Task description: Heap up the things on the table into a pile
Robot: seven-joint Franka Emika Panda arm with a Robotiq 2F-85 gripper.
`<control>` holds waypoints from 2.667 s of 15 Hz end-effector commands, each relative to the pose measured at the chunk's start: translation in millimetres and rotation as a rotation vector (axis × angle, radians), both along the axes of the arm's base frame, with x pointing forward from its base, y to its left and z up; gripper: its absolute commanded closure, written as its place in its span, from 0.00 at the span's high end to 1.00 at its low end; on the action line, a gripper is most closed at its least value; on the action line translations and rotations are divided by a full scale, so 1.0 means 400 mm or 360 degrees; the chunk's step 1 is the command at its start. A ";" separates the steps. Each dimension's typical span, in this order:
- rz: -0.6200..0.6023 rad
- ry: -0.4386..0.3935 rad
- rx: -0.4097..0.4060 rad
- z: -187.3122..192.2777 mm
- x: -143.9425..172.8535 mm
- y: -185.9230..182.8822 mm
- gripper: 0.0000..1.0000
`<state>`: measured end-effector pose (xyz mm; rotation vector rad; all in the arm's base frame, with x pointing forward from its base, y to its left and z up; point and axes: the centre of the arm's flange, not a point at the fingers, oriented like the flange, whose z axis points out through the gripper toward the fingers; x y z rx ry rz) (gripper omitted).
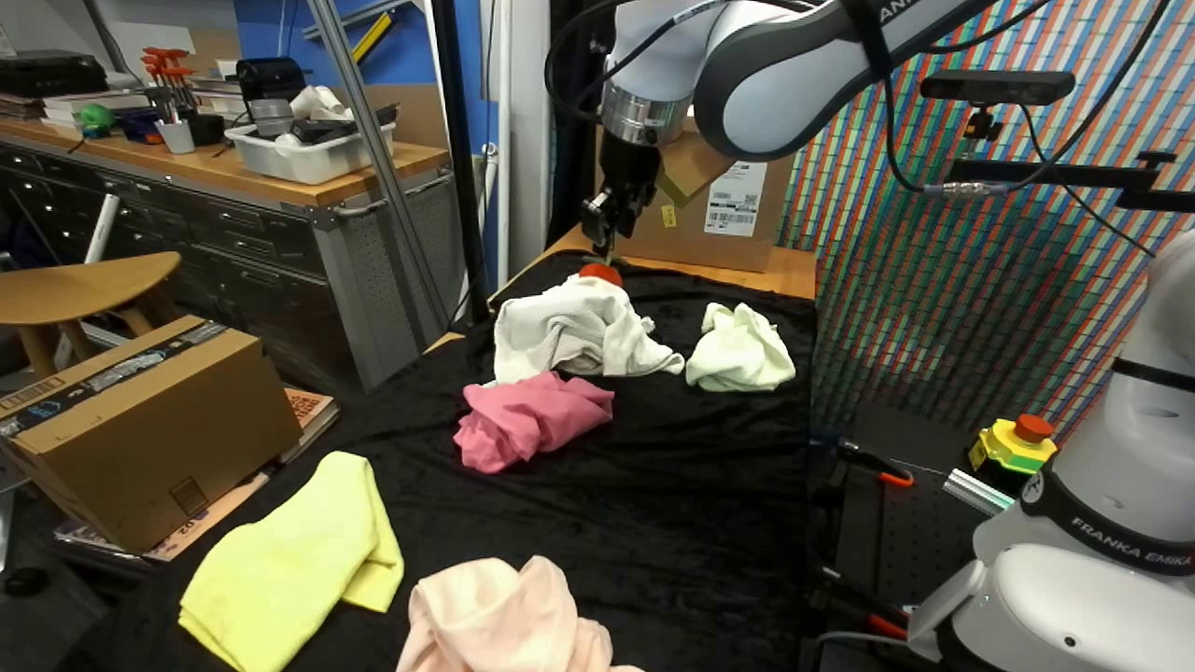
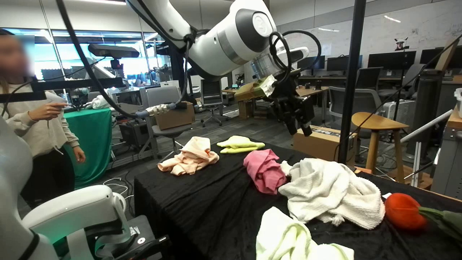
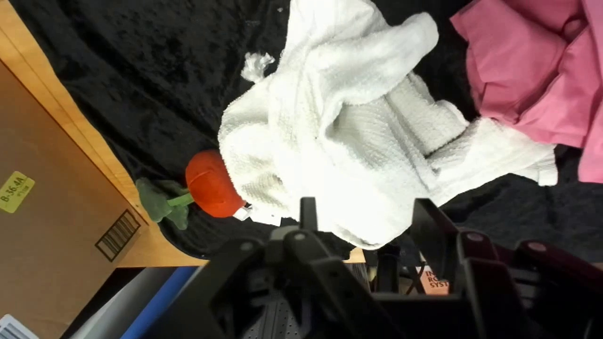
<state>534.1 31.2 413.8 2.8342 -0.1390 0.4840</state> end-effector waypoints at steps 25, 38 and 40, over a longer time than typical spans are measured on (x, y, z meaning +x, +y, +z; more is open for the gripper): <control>0.0612 0.0224 0.0076 -0.282 0.027 0.722 1.00; 0.0723 0.0160 0.0116 -0.324 0.107 0.969 1.00; 0.0683 0.0160 0.0143 -0.337 0.118 0.979 1.00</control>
